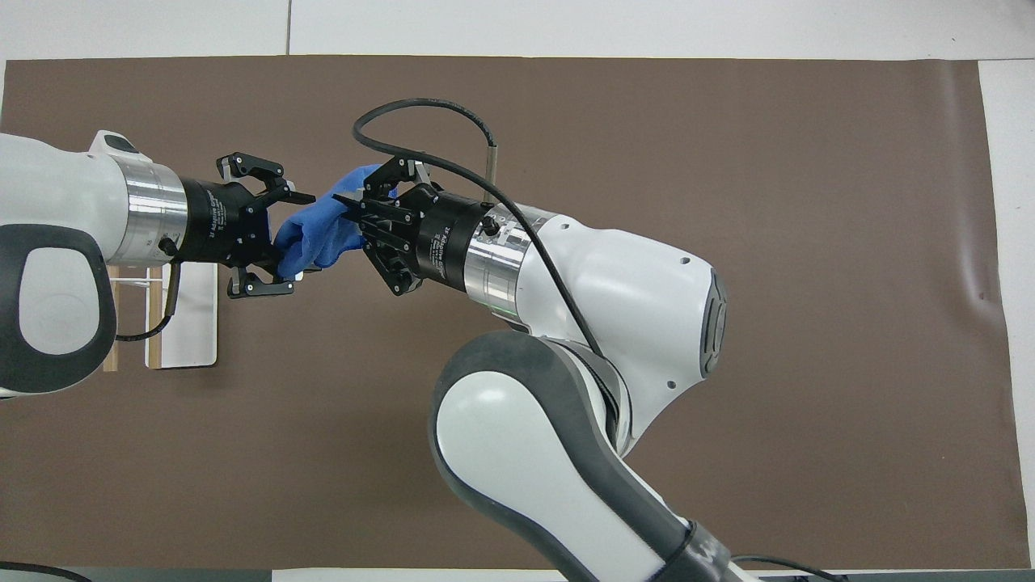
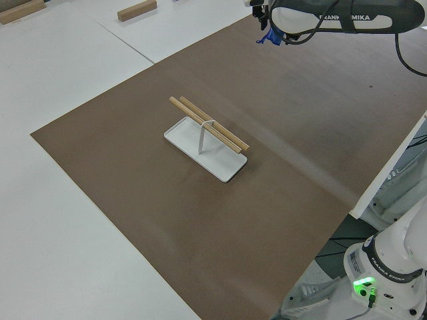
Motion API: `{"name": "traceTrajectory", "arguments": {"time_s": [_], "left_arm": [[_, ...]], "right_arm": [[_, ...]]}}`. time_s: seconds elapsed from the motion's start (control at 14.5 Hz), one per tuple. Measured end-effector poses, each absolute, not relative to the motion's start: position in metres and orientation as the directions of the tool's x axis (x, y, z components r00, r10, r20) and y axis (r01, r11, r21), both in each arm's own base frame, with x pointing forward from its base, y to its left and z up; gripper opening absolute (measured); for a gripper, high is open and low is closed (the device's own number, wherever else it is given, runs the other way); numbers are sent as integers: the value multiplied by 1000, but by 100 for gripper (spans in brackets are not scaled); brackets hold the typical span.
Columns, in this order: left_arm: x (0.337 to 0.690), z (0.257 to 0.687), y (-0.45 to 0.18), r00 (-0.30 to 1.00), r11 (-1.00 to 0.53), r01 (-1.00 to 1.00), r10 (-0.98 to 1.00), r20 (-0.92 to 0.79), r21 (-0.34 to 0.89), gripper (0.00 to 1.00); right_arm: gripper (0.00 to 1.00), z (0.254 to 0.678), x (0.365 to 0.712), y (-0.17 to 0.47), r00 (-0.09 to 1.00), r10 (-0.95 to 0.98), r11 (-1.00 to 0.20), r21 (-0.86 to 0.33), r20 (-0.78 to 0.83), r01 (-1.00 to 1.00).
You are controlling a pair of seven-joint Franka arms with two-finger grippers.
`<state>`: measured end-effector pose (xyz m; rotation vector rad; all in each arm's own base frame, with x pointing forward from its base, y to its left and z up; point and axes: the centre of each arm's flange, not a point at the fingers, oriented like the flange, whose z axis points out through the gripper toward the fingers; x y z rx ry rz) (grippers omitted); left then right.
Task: Right arm passes towel to left arm to hang
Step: 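Close the left gripper on the towel while the right gripper holds it, then open the right gripper and withdraw it while the left gripper holds the towel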
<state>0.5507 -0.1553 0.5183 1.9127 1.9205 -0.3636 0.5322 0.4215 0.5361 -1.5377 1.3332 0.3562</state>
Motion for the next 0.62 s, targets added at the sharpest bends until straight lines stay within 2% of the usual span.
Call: {"name": "traceTrajectory", "arguments": {"time_s": [0.28, 0.41, 0.62], "left_arm": [[554, 525, -153, 25, 37, 992, 887, -460, 124, 22], [555, 526, -153, 29, 35, 991, 887, -460, 129, 3], [557, 532, -152, 35, 40, 988, 886, -462, 152, 2]], "right_arm": [[7, 533, 533, 422, 339, -559, 138, -488, -757, -862], [7, 531, 534, 422, 337, -561, 138, -487, -756, -863], [7, 531, 534, 422, 336, -562, 139, -487, -756, -862]]}}
